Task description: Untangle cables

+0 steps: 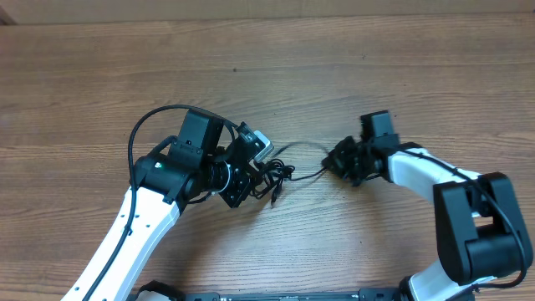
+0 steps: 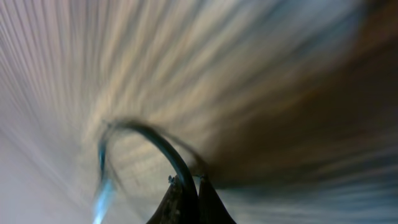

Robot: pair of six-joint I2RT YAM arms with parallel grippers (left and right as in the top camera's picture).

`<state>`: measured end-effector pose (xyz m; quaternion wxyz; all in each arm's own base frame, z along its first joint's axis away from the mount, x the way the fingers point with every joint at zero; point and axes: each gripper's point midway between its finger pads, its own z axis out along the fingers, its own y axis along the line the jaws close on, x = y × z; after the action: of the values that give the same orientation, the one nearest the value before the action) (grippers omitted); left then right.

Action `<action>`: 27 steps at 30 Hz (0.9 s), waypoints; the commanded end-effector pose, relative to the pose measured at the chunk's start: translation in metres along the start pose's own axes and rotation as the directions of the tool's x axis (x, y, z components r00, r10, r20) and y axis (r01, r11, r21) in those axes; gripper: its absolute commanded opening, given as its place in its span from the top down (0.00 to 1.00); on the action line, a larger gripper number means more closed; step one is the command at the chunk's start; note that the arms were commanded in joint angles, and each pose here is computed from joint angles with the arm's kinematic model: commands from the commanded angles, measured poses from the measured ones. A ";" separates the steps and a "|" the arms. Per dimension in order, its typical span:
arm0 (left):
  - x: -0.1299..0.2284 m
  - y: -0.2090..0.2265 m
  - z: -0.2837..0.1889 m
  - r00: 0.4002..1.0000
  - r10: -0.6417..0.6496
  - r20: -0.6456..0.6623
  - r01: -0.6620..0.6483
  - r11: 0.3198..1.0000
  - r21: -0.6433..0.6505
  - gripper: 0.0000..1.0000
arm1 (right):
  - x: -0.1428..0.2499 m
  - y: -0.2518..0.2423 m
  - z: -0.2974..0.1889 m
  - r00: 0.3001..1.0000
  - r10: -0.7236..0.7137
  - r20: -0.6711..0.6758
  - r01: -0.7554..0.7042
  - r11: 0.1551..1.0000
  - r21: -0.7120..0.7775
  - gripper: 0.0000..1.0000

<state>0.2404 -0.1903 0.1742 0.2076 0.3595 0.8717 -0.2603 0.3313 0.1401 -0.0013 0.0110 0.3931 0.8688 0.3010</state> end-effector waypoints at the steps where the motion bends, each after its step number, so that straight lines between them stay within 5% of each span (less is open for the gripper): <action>1: -0.002 -0.006 -0.004 0.999 -0.045 0.018 0.044 0.999 0.026 0.96 | -0.024 0.000 -0.007 0.994 0.091 0.060 -0.090 0.996 -0.025 0.96; 9: -0.005 -0.004 -0.004 0.999 -0.036 0.031 0.035 0.999 0.017 0.96 | -0.019 0.020 -0.012 0.999 -0.046 -0.003 0.046 0.991 -0.128 0.90; 14: -0.004 0.011 -0.004 0.999 -0.032 0.022 0.034 0.997 -0.065 0.96 | -0.010 0.027 -0.013 0.974 -0.224 -0.027 0.216 0.961 -0.176 0.14; 16: -0.003 0.011 -0.004 0.999 -0.033 0.020 0.034 0.997 -0.070 0.96 | -0.008 0.028 -0.013 0.966 -0.257 -0.030 0.247 0.951 -0.185 0.00; 27: -0.001 0.020 -0.005 0.999 -0.034 0.007 0.035 0.992 -0.121 0.96 | 0.006 0.034 -0.016 0.911 -0.409 -0.059 0.383 0.889 -0.250 0.00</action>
<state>0.2528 -0.1802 0.1702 0.2192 0.3396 0.8875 -0.2213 0.3512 0.1506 0.0323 0.0692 0.2230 0.8849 0.4030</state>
